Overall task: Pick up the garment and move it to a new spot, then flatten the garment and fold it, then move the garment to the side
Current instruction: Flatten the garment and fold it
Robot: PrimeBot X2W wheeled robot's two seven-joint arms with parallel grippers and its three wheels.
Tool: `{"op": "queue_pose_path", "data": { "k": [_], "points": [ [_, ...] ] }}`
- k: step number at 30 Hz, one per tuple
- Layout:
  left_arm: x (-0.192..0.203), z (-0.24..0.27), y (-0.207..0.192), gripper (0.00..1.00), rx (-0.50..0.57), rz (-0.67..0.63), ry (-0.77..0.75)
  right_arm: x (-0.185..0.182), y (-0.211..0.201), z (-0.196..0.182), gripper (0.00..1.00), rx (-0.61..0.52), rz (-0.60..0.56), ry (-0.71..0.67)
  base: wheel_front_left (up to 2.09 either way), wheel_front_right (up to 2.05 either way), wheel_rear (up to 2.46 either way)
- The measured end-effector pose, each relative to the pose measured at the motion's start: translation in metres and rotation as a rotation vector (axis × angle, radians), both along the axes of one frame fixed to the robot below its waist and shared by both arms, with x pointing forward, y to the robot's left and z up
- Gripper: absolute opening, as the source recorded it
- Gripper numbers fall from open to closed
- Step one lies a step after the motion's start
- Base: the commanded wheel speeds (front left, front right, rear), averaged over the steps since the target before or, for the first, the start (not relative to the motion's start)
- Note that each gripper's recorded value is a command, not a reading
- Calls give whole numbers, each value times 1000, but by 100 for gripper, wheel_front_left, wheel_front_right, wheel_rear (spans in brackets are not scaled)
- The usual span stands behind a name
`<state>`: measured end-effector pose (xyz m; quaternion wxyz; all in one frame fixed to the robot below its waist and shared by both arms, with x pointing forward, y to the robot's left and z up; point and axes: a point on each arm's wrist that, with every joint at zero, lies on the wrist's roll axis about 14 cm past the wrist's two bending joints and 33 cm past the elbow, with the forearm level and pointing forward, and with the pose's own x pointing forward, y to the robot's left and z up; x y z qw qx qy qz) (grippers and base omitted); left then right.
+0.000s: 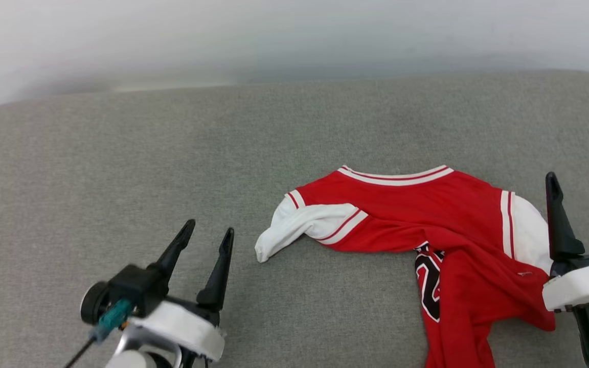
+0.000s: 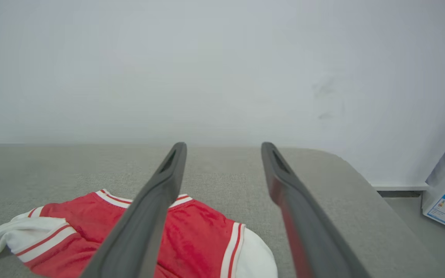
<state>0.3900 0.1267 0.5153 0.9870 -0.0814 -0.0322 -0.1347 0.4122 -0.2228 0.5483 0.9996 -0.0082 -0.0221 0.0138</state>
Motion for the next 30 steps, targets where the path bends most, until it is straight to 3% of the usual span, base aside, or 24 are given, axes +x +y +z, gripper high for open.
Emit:
{"op": "queue_pose_path", "data": {
  "k": [13,25,26,27,28,30],
  "points": [
    [24,-73,-50,100,186,-314,509,4,-6,-15,100,-8,-42,0,0,0,0],
    [35,-113,-53,100,272,-369,639,10,-9,-45,100,-3,-60,68,0,0,0],
    [36,-116,-53,48,272,-368,640,11,-9,-46,100,-3,-60,71,0,0,0],
    [37,-119,-52,13,273,-365,645,12,-9,-48,100,-3,-60,76,0,0,0],
    [38,-121,-51,0,283,-366,649,12,-8,-50,100,-5,-60,81,0,0,0],
    [38,-126,-49,0,296,-366,651,13,-7,-53,100,-8,-56,87,0,0,0]
  ]
}}
